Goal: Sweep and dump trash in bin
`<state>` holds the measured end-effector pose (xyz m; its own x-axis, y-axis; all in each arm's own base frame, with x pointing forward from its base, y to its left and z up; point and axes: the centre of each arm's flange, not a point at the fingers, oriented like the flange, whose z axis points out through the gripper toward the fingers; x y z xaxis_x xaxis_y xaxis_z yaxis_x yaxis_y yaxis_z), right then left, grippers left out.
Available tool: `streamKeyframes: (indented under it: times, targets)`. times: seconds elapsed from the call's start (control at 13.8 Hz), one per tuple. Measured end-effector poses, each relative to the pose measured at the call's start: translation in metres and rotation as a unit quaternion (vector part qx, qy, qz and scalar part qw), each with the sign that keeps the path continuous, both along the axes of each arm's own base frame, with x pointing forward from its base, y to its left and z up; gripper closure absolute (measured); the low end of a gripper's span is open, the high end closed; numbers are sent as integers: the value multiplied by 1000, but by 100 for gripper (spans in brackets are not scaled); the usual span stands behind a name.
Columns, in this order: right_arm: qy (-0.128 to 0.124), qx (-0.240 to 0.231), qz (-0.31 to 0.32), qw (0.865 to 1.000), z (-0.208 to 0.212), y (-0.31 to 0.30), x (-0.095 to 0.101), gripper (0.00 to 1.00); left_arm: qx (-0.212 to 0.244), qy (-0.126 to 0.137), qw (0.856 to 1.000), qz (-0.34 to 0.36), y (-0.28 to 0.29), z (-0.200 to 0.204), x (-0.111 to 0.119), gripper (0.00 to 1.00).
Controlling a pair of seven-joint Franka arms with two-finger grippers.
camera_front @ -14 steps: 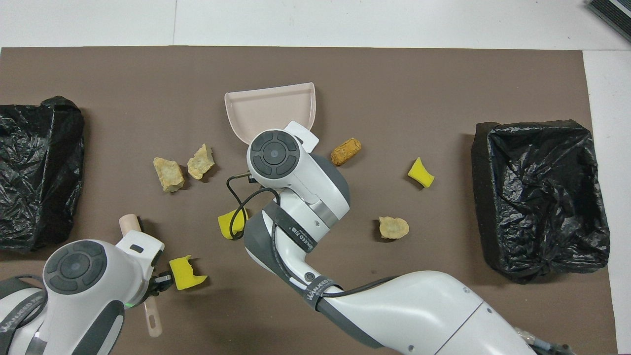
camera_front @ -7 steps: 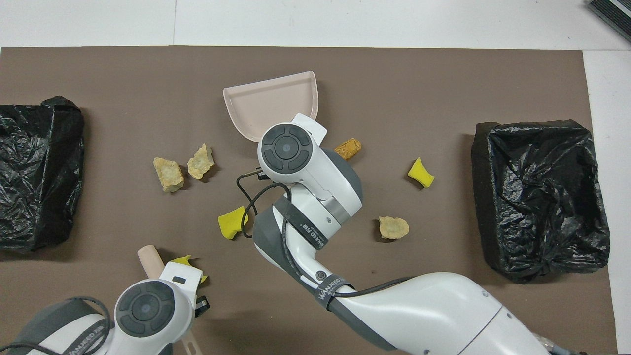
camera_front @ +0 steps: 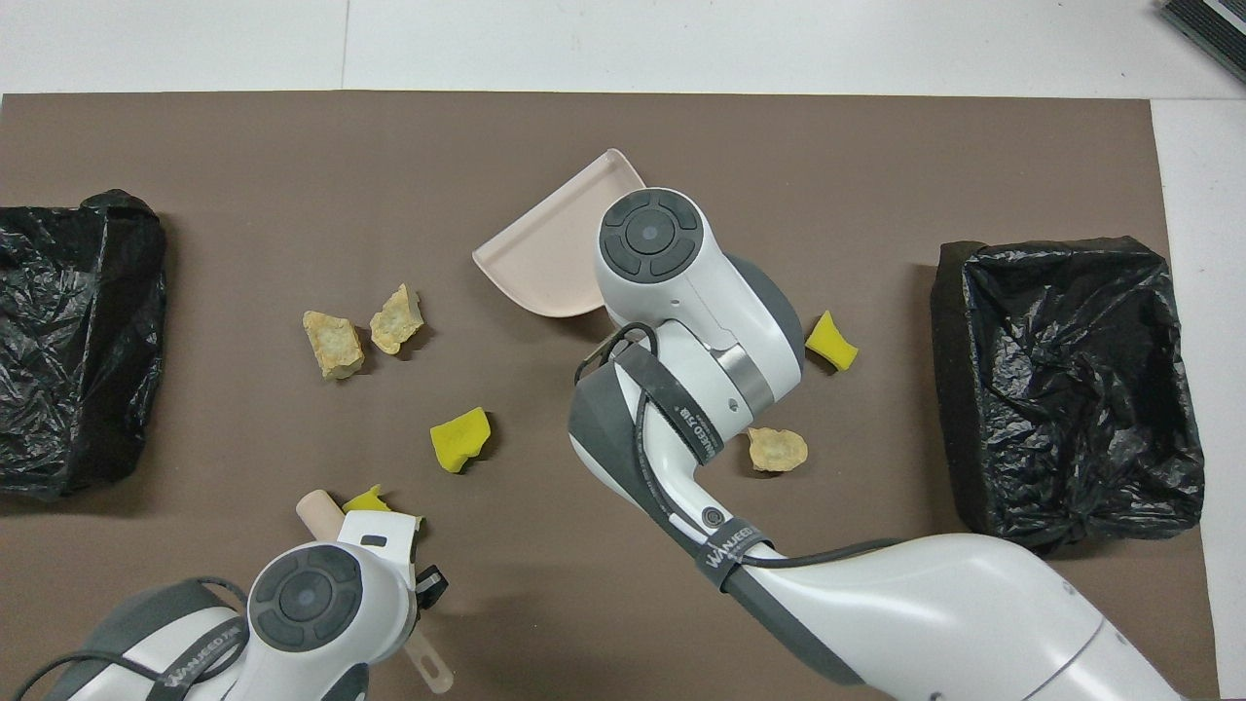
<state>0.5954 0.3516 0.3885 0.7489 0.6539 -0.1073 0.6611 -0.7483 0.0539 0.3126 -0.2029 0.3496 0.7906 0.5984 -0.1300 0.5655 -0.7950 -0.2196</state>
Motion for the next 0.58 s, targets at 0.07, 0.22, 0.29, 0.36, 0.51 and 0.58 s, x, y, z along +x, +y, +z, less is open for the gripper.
streamKeyframes:
  times: [0.07, 0.22, 0.29, 0.36, 0.51, 0.58]
  targets:
    - [18, -11, 29, 999, 8, -10, -3, 67, -4, -4, 1000, 5, -1, 4, 19, 74]
    - [45, -21, 84, 995, 27, -31, -6, 67, -9, -10, 1000, 3, -10, 9, 52, 74]
    - [51, -22, 107, 993, 37, -39, -6, 67, -11, -11, 1000, -7, -17, 9, 64, 74]
    - [56, -22, 129, 990, 45, -46, -7, 67, -14, -10, 1000, -26, -23, 8, 73, 74]
    - [68, -20, 184, 980, 53, -55, -7, 67, -25, -2, 996, -81, -27, 4, 80, 74]
    - [76, -17, 217, 973, 52, -57, -7, 67, -33, 2, 993, -117, -27, 3, 80, 74]
